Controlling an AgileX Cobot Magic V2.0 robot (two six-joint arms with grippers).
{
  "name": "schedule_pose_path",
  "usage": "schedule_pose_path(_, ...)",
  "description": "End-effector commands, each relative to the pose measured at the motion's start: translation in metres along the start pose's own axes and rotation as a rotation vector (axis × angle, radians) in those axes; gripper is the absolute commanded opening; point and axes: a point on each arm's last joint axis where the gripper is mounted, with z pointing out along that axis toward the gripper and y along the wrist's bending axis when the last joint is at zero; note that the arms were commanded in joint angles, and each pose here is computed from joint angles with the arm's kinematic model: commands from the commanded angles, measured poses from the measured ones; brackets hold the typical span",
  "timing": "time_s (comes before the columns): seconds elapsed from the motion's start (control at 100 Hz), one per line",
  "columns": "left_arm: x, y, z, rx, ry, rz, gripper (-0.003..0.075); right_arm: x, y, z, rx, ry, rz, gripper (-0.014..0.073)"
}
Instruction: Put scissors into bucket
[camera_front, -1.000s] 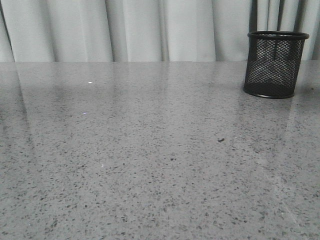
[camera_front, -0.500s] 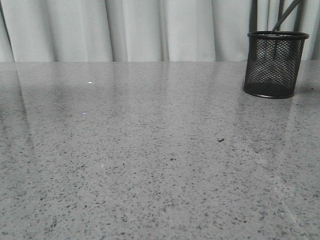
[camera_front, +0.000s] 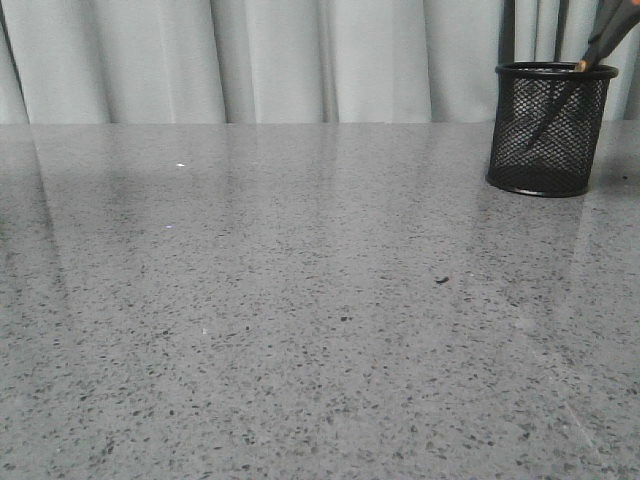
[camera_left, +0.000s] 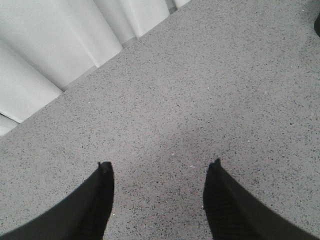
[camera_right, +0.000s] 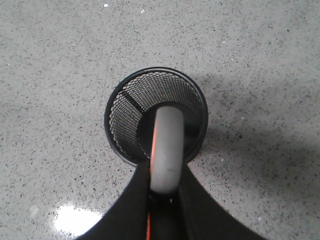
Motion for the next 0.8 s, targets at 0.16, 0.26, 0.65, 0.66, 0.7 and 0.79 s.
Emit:
schedule_pose_path(0.16,-0.011,-0.003,-0.019,-0.037,-0.114,-0.006,0.0365,-0.022,0.0,-0.013,0.0,-0.07,-0.016,0.012)
schedule_pose_path(0.26,-0.011,-0.002,-0.019,-0.04,-0.119,-0.007,0.0365,-0.024,0.0,-0.012,-0.001,-0.067,-0.017,0.0277)
schedule_pose_path(0.65,-0.011,0.0,-0.019,-0.069,-0.111,0.008,0.0239,-0.038,0.01,-0.067,0.061,-0.259,-0.08,0.0277)
schedule_pose_path(0.66,-0.011,0.0,-0.019,-0.069,-0.111,0.008,0.0228,-0.038,0.011,-0.068,0.059,-0.265,-0.08,0.0269)
schedule_pose_path(0.7,-0.012,0.001,-0.02,-0.078,-0.124,0.008,0.0151,-0.038,0.013,-0.076,0.055,-0.295,-0.08,0.0214)
schedule_pose_path(0.79,-0.015,0.003,-0.02,-0.101,-0.157,0.007,-0.002,-0.036,0.019,-0.088,0.029,-0.334,-0.075,0.0048)
